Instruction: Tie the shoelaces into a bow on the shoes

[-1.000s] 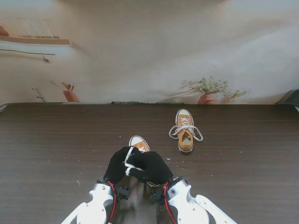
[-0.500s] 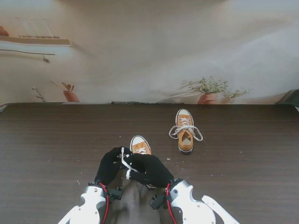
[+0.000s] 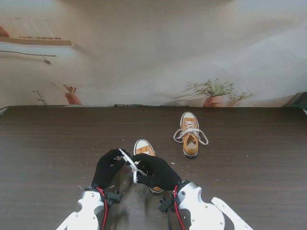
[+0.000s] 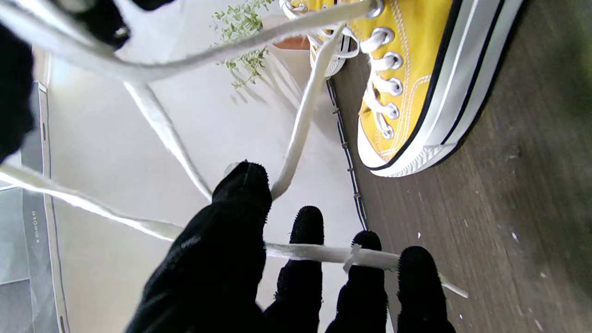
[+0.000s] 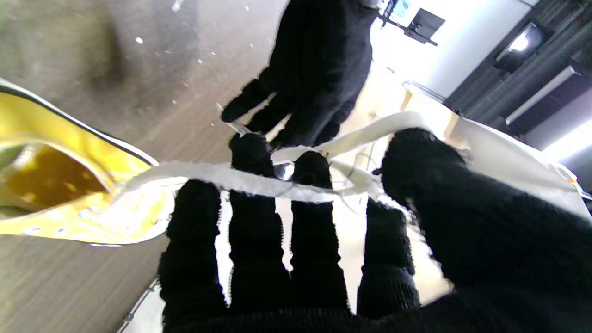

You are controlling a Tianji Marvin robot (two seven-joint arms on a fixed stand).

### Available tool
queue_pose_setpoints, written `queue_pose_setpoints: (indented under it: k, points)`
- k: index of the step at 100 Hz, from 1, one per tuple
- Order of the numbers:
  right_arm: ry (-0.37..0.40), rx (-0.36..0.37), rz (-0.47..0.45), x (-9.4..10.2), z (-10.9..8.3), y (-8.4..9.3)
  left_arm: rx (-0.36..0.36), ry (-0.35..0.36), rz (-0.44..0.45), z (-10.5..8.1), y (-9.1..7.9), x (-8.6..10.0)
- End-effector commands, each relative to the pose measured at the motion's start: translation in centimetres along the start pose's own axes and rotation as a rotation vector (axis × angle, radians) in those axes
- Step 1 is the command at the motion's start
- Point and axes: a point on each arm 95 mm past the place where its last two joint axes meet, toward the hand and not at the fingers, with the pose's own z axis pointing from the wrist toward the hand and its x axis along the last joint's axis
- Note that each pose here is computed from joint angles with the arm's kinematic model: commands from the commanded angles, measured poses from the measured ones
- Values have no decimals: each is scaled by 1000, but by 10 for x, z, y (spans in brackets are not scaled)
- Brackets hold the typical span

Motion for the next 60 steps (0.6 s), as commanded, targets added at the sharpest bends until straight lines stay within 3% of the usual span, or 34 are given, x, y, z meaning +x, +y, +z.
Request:
queue_pose_setpoints:
  k: [1,20,60]
  points:
    - [-28,32,-26,-6,-3,2,-2,10,-4,-1,-1,3]
    - [-13,-45,-138,-11,2,3,5,10,-6,-3,-4,3]
    - [-18,-53,-158,-12,0,8,33,23,-4,-4,-11,5]
